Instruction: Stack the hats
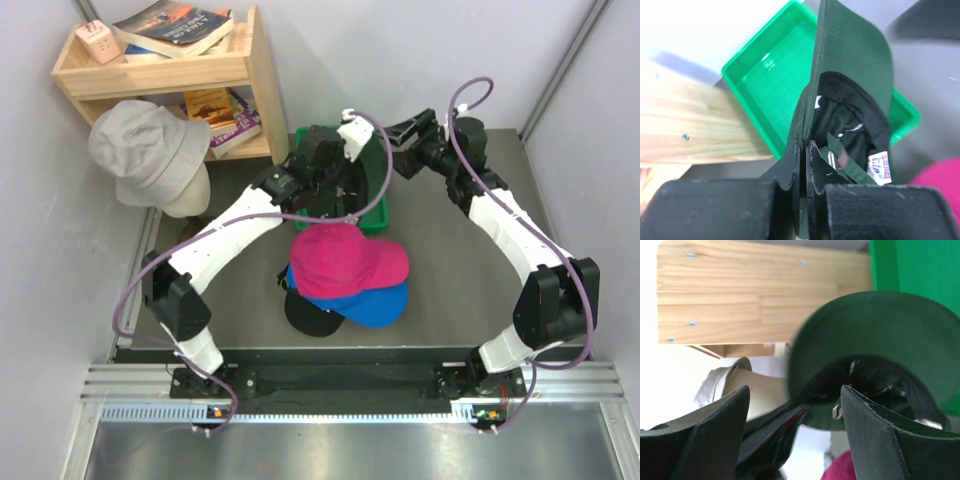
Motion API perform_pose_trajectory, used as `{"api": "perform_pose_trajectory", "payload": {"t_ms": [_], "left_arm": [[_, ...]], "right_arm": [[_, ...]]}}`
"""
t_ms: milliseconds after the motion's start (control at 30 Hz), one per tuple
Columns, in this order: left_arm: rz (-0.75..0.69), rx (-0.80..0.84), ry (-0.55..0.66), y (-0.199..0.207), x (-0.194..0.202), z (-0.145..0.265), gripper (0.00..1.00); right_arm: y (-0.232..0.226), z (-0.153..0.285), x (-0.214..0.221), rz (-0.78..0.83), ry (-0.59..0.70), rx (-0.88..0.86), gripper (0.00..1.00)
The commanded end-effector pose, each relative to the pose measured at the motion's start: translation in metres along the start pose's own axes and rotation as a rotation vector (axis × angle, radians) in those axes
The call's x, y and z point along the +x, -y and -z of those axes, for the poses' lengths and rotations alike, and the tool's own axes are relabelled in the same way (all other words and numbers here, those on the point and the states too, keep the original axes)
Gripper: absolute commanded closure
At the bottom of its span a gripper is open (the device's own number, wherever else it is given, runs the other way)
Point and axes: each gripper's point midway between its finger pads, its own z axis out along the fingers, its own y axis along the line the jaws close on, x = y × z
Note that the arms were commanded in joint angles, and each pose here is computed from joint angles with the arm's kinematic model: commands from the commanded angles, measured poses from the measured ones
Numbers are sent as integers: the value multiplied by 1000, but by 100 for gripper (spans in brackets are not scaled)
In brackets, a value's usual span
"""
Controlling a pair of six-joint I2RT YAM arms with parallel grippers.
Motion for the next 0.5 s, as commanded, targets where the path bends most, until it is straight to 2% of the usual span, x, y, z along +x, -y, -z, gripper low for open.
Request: {"api": "perform_pose_trajectory", "payload": {"t_ms": [0, 333, 467], "left_arm": [[-77, 61, 186, 10, -47, 39, 100], [-274, 47, 253, 27, -53, 65, 100], [-359, 33, 285, 29, -55, 72, 100]], "right_arm": [[-13, 9, 17, -106, -43, -46, 27], [-6, 22, 30, -181, -68, -35, 27], [7, 21, 41, -199, -121, -6, 28]]}}
